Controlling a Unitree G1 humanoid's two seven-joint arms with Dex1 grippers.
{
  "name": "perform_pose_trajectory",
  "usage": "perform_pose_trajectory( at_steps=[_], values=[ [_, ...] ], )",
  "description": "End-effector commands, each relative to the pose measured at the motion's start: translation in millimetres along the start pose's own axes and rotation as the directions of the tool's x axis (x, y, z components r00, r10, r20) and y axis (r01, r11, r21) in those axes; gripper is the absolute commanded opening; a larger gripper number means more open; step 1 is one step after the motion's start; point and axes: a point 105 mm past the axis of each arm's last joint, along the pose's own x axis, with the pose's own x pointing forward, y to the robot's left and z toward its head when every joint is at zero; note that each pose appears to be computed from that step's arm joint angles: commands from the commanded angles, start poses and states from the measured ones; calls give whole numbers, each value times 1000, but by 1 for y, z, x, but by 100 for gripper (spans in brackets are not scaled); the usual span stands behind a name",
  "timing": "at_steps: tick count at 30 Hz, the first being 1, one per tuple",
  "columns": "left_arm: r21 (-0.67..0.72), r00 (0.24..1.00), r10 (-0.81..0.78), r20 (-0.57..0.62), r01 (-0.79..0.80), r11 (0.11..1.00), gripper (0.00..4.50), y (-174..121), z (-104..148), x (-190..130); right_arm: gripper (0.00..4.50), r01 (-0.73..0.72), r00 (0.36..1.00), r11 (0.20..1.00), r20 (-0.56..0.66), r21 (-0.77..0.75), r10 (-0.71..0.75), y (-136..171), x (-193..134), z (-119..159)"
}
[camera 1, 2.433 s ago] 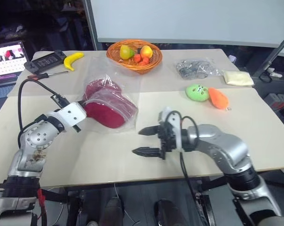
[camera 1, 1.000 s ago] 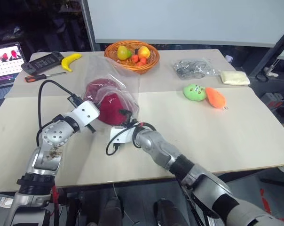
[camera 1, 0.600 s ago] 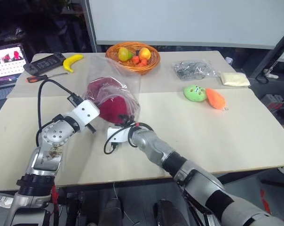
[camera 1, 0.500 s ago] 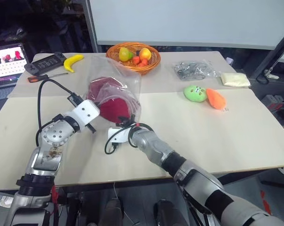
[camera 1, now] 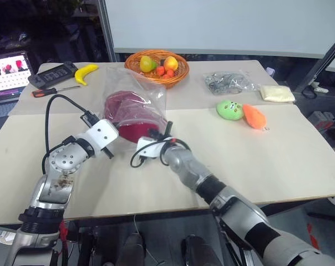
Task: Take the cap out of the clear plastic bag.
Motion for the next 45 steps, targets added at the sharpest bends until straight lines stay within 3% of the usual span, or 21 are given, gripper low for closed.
perform_pose_trajectory(
  at_steps=[1,5,8,19,32,33,34,43,45],
  values=[
    [13,999,9,47,-9,1000,0,3,14,-1,1,1,999,1000,47,-18,0,-16,-10,4],
    [12,999,3,45,-4,1000,0,2,14,-1,1,-5,1000,998,17,-66,6,-27,-21,-15],
    [8,999,1,45,-1,1000,0,1,13,0,73,-36,999,996,10,-85,37,-29,-24,-22],
    [-3,999,-7,51,7,1000,0,-2,13,1,445,-102,994,975,18,-197,107,8,-16,-17],
    [-2,999,-5,50,5,1000,0,-2,16,-3,445,-140,984,971,80,-196,158,28,3,4],
    [-2,999,-4,51,4,1000,0,-2,16,-2,392,-152,982,971,82,-185,169,30,3,5],
    [-3,999,-3,52,4,1000,0,-2,17,-2,374,-155,982,972,82,-177,172,31,3,4],
    [-11,999,-4,51,4,1000,0,-3,16,1,63,-180,979,968,68,-175,194,34,1,0],
    [-10,999,-3,51,3,1000,0,-3,16,1,19,-183,978,969,68,-169,197,35,0,-1]
  ],
)
